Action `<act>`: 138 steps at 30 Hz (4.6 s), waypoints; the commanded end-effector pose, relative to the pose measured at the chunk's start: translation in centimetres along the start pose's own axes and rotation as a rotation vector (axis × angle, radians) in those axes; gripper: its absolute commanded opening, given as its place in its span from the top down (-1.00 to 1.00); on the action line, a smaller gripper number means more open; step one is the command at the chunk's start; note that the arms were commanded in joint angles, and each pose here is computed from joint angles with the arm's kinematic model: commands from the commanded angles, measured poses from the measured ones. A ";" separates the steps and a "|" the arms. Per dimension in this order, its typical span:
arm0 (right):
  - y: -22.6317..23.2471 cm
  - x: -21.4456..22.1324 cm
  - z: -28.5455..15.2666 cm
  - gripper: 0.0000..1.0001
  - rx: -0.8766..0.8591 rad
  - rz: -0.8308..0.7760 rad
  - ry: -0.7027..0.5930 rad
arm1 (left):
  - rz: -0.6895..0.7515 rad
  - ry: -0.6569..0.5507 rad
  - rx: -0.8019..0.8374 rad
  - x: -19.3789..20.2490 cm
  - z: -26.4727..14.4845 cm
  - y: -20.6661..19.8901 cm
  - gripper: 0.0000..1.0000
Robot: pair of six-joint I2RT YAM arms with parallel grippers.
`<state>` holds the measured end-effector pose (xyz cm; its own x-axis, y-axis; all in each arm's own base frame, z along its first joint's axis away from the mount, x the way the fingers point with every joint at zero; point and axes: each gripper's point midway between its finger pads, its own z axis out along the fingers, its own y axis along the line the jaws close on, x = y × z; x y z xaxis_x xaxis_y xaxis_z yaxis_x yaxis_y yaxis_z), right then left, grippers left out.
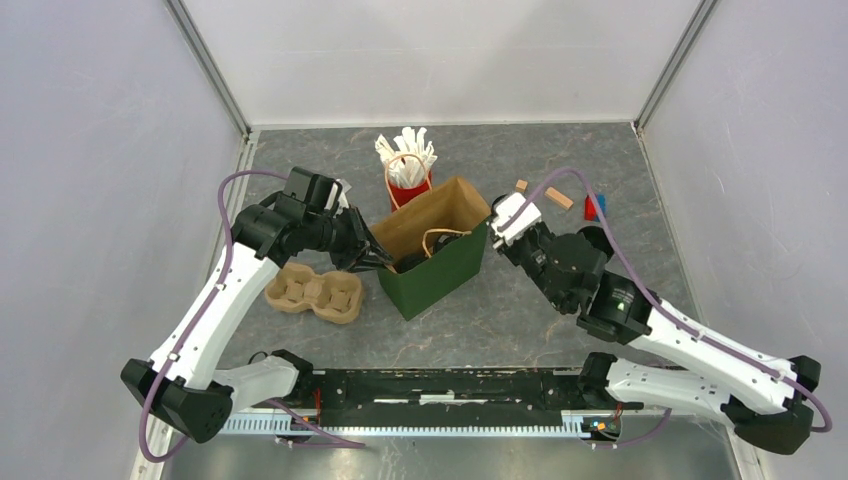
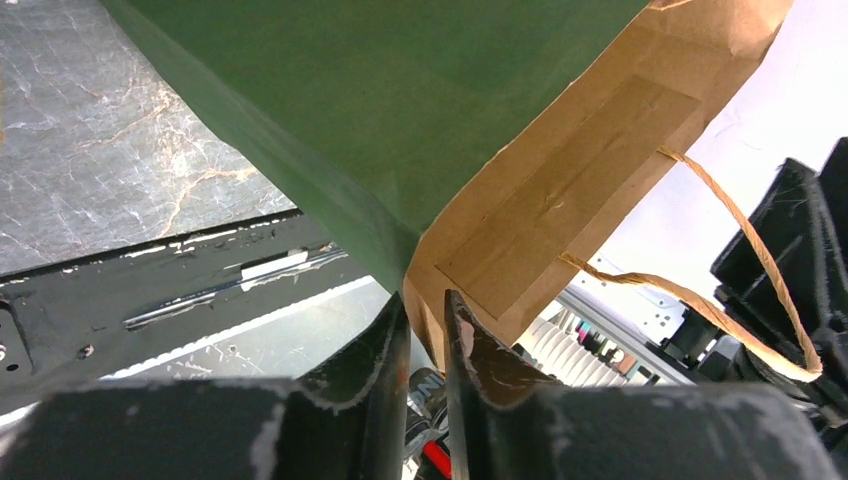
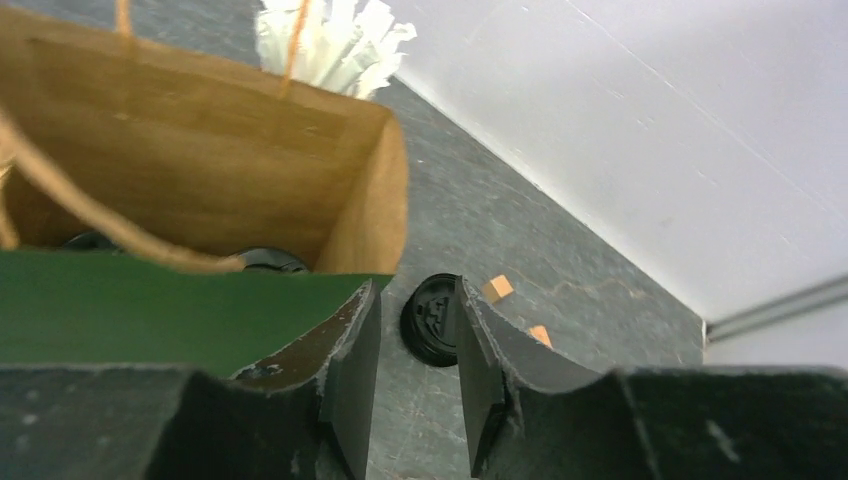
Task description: Pack the takeout coffee
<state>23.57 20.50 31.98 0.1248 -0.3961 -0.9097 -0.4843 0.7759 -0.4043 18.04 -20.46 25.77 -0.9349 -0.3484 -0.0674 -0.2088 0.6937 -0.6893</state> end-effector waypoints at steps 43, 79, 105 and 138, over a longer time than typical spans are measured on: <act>-0.2 -3.4 20.9 -0.06 -0.537 0.015 -0.091 | 0.387 -0.404 0.018 -1.8 -8.0 0.5 -0.99; 1.1 0.6 23.0 0.31 -0.660 -0.045 -0.018 | 0.385 -0.427 -0.026 -2.3 -8.5 0.9 -0.99; -2.8 -3.9 21.0 1.00 -0.548 0.006 -0.005 | 0.409 -0.452 -0.031 -2.5 -9.0 0.9 -0.99; -11.5 -14.7 5.9 1.00 -0.197 0.052 -0.158 | 0.444 -0.470 -0.055 -3.3 -9.2 0.8 -0.99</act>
<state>34.34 22.48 46.98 0.2098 -0.3084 -0.9278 -0.7064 0.6083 -0.3619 17.88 -13.62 30.75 -0.7544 -0.2703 -0.5982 0.1085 0.8474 -0.5197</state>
